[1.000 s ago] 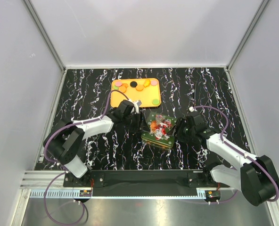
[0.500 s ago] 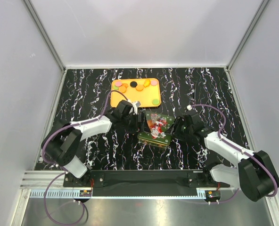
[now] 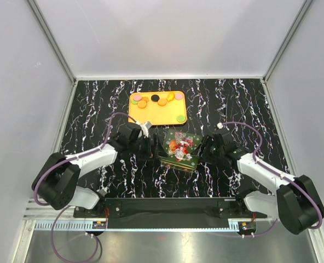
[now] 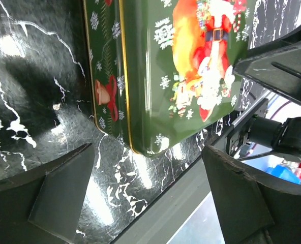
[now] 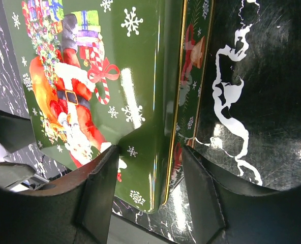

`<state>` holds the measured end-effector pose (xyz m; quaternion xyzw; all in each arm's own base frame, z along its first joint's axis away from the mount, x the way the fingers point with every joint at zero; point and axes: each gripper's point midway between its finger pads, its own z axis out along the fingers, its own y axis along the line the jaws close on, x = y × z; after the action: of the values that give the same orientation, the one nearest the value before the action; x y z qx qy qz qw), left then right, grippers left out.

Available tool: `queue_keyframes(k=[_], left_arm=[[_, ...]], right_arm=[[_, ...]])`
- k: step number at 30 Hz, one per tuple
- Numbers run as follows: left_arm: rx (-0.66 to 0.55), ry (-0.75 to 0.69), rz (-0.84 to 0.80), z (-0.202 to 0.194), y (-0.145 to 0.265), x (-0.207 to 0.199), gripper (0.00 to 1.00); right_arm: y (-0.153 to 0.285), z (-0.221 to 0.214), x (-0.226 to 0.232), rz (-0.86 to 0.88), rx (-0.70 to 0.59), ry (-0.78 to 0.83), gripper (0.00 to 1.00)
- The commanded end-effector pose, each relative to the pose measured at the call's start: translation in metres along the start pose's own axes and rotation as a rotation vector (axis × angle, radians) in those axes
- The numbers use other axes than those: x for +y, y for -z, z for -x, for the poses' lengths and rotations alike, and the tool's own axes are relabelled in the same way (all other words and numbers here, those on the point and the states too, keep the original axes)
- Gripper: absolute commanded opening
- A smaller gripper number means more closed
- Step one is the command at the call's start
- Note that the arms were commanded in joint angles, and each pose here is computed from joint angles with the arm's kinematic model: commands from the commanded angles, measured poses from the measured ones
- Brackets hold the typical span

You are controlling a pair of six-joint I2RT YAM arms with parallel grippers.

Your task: Pack the cookies

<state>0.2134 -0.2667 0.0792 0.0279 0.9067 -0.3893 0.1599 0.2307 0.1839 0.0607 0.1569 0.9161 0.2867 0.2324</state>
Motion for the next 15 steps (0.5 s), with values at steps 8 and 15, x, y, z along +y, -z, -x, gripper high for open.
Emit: queue_keyframes(k=[8,15], left_arm=[[-0.027,0.127,-0.159,0.001,-0.019,-0.016,0.89],[-0.041,0.171,-0.187,0.006,-0.031,-0.017,0.63]], right_arm=[[0.006,-0.007,-0.002,-0.027,0.027,0.022,0.61],[0.003,-0.01,0.003,0.006,0.045,0.022,0.61]])
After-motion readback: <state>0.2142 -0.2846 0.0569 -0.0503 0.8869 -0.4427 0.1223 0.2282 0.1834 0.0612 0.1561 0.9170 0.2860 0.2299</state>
